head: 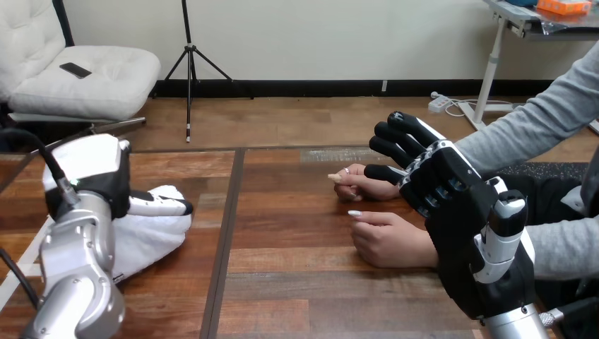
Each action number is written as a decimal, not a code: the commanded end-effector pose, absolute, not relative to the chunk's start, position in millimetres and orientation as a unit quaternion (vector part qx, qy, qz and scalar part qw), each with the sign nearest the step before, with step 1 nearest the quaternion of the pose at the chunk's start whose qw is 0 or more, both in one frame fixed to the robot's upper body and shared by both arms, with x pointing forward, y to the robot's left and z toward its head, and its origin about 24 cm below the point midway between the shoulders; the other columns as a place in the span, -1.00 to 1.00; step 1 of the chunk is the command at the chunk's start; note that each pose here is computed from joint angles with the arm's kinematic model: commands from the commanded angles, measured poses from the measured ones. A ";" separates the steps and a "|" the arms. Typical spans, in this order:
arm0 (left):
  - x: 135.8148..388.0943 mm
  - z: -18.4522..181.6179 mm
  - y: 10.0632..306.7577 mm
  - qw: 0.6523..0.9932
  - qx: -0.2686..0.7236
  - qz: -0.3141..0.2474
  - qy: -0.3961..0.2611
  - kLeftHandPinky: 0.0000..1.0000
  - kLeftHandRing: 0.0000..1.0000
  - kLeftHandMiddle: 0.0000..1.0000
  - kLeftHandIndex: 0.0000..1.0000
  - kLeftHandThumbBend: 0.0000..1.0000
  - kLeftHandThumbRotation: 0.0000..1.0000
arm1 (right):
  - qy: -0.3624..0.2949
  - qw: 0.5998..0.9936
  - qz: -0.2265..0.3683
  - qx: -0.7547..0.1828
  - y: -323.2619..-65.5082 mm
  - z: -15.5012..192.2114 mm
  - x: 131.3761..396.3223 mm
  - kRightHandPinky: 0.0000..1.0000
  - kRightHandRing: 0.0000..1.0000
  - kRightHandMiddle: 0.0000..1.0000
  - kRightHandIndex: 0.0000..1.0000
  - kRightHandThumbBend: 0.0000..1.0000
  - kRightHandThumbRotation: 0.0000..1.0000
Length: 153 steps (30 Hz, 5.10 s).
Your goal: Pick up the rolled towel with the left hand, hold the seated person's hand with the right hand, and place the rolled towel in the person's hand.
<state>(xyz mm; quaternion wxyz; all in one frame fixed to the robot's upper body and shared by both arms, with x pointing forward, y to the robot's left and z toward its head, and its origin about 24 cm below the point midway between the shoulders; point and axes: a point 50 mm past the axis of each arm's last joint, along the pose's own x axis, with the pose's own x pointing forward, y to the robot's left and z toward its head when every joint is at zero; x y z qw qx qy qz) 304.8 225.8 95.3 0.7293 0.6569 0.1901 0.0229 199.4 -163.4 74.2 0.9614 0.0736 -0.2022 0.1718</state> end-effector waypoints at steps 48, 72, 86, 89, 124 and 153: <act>308.9 70.0 225.6 0.716 0.654 0.065 0.235 0.93 0.95 0.93 0.87 0.99 0.11 | -0.245 0.951 0.173 0.073 -164.1 90.6 203.5 0.54 0.74 0.72 0.69 1.00 1.00; 307.4 61.4 223.2 0.713 0.656 0.048 0.243 1.00 1.00 0.97 0.92 1.00 0.03 | -0.248 0.950 0.175 0.074 -164.5 92.5 202.1 0.55 0.75 0.72 0.69 1.00 1.00; 307.0 54.9 221.0 0.721 0.647 0.037 0.246 1.00 1.00 0.98 0.92 1.00 -0.04 | -0.251 0.949 0.175 0.071 -165.2 93.8 201.9 0.56 0.75 0.72 0.70 1.00 1.00; 307.4 54.8 219.9 0.722 0.646 0.033 0.247 1.00 1.00 0.98 0.92 1.00 -0.03 | -0.251 0.949 0.177 0.073 -165.3 94.5 201.7 0.56 0.75 0.72 0.70 1.00 1.00; 312.7 49.0 217.8 0.764 0.588 -0.004 0.265 0.98 0.97 0.96 0.91 0.94 -0.13 | -0.275 0.942 0.181 0.065 -167.0 104.5 194.6 0.45 0.72 0.71 0.67 1.00 1.00; 321.7 42.0 228.3 0.751 0.597 -0.006 0.282 0.99 0.98 0.98 0.92 0.90 -0.11 | -0.291 0.937 0.181 0.063 -168.4 111.2 188.5 0.40 0.71 0.71 0.67 1.00 1.00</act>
